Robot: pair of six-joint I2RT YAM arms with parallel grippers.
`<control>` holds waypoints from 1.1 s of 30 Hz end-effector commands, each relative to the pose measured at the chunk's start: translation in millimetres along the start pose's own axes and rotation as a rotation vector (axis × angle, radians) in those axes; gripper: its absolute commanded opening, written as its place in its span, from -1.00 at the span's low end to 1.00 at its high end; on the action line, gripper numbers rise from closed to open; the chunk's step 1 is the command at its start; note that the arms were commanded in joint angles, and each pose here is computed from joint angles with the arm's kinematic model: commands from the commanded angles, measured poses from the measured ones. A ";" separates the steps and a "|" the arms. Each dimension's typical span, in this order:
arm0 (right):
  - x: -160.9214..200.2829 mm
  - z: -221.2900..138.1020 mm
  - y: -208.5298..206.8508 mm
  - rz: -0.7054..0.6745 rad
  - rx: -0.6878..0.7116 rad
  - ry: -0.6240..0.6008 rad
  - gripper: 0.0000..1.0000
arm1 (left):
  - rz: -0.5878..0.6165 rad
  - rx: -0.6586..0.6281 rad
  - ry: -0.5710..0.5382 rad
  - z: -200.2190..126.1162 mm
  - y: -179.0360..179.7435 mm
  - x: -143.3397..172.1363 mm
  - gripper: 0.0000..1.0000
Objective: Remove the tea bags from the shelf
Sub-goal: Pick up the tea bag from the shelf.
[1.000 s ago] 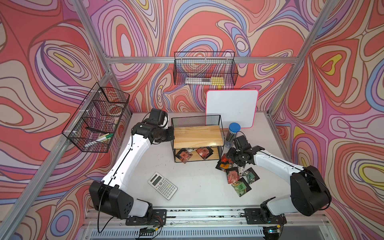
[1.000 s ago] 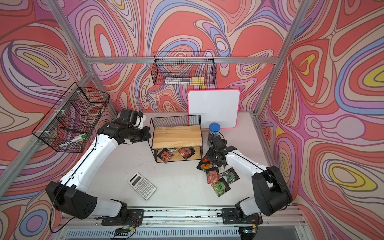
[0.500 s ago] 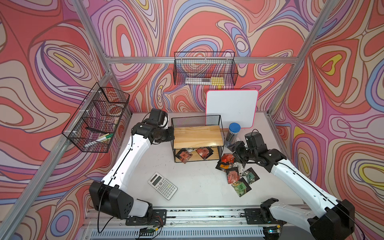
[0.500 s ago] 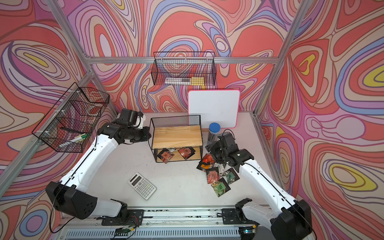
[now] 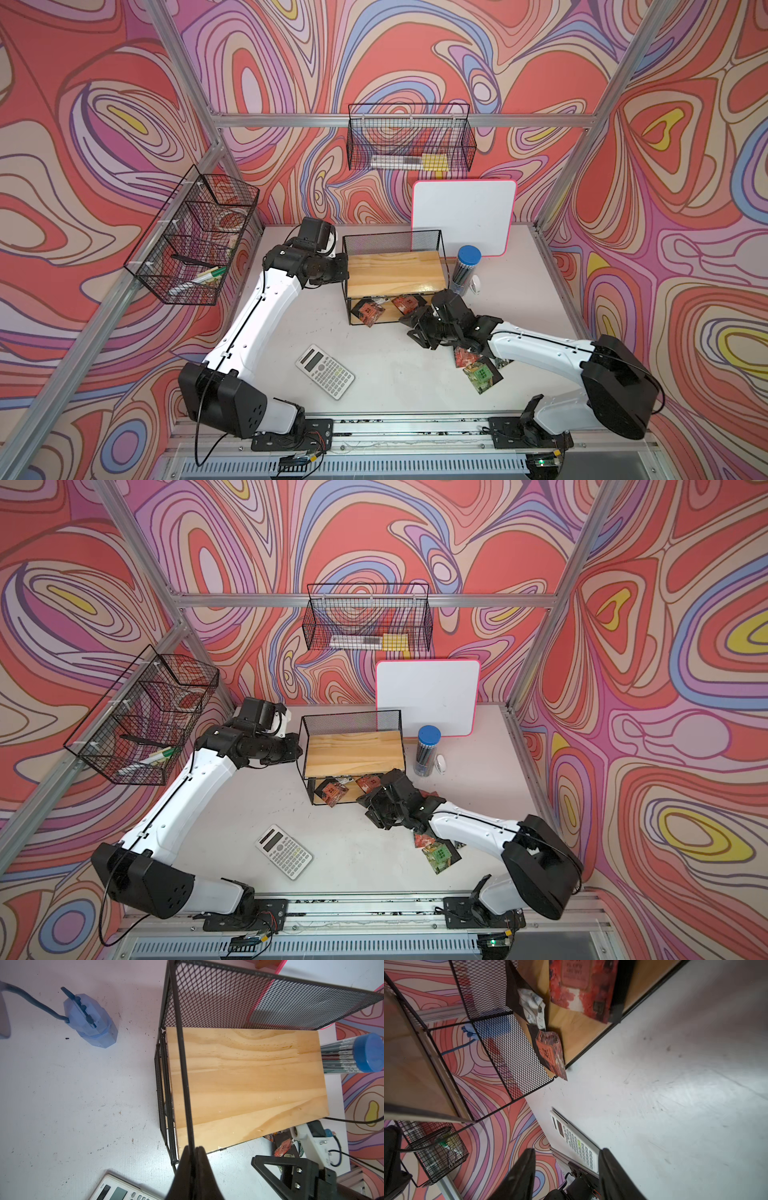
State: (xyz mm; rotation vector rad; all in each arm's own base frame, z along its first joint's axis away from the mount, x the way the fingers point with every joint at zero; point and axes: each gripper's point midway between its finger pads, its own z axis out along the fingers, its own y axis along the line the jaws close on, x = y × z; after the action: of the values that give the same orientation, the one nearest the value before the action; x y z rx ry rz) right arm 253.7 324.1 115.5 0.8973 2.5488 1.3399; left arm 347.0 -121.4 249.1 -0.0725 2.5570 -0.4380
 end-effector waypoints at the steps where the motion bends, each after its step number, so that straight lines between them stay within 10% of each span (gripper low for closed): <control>1: 10.2 17.7 28.6 0.055 -0.163 -0.019 -0.02 | -0.014 -0.014 -0.011 -1.4 1.1 -4.9 -1.00; 33: -4.2 126.0 -9.4 0.152 -0.185 -0.142 -0.14 | -0.001 -0.014 -0.014 -4.6 1.6 -3.1 -1.00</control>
State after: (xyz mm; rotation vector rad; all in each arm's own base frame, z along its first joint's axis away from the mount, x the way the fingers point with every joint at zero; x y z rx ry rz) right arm 296.0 403.7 37.7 1.0110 2.2897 1.4407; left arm 349.6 -121.7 249.8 -0.0726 2.5566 -0.4344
